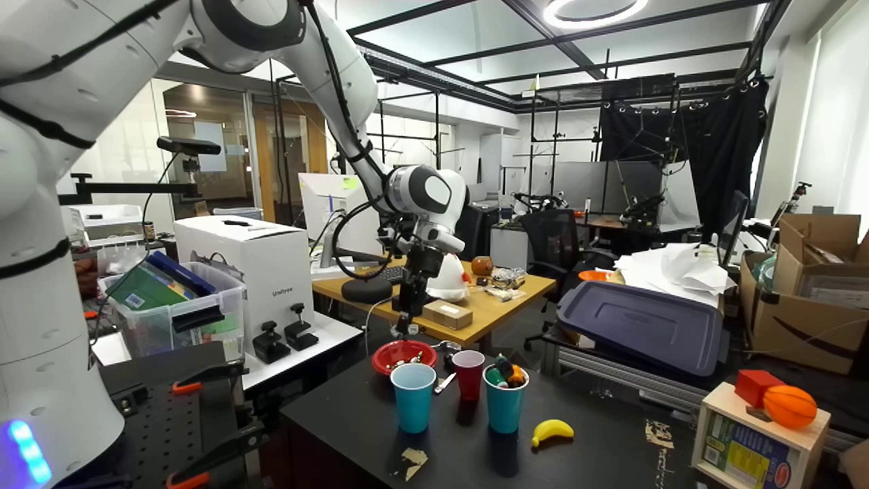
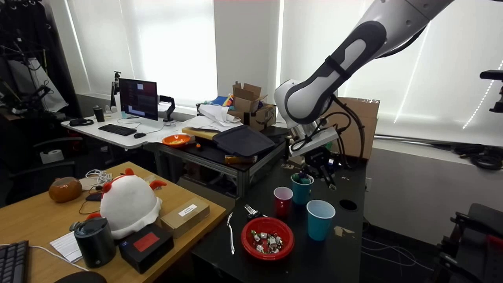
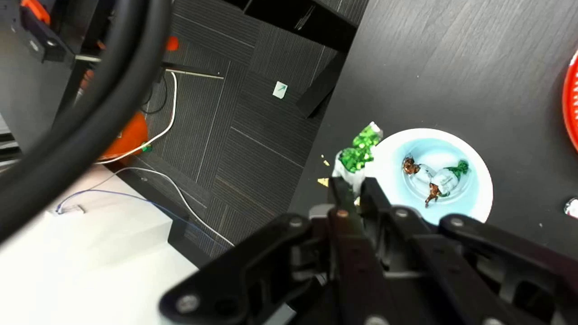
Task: Move some contents from the bowl to the left bowl
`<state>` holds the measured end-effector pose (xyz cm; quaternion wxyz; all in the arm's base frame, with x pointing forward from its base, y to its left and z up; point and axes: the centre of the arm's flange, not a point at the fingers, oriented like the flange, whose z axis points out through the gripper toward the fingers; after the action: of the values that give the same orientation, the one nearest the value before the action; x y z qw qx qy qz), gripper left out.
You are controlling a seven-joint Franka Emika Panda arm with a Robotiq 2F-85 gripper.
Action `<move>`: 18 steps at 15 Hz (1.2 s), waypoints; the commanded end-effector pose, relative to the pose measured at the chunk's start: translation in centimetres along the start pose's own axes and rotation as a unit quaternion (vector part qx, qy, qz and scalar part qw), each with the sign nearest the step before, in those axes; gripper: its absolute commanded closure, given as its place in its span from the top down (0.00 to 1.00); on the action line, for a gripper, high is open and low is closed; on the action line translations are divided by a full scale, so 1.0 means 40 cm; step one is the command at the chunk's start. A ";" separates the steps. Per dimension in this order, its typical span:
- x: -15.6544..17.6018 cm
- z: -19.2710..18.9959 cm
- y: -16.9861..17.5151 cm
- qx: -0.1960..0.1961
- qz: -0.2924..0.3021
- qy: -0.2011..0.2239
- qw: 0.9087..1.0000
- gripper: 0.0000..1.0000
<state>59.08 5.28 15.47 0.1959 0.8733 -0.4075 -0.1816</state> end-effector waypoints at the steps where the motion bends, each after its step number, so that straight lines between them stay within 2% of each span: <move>1: -0.004 -0.024 0.014 -0.011 0.005 0.026 1.000 0.03; 5: -0.003 -0.028 0.012 -0.003 0.001 0.036 0.999 0.03; 11: 0.006 -0.041 -0.006 0.040 -0.013 0.064 0.997 0.03; 18: 0.006 -0.047 -0.011 0.050 -0.018 0.063 0.997 0.03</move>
<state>61.00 5.71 16.05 0.1767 0.8958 -0.3911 -0.1155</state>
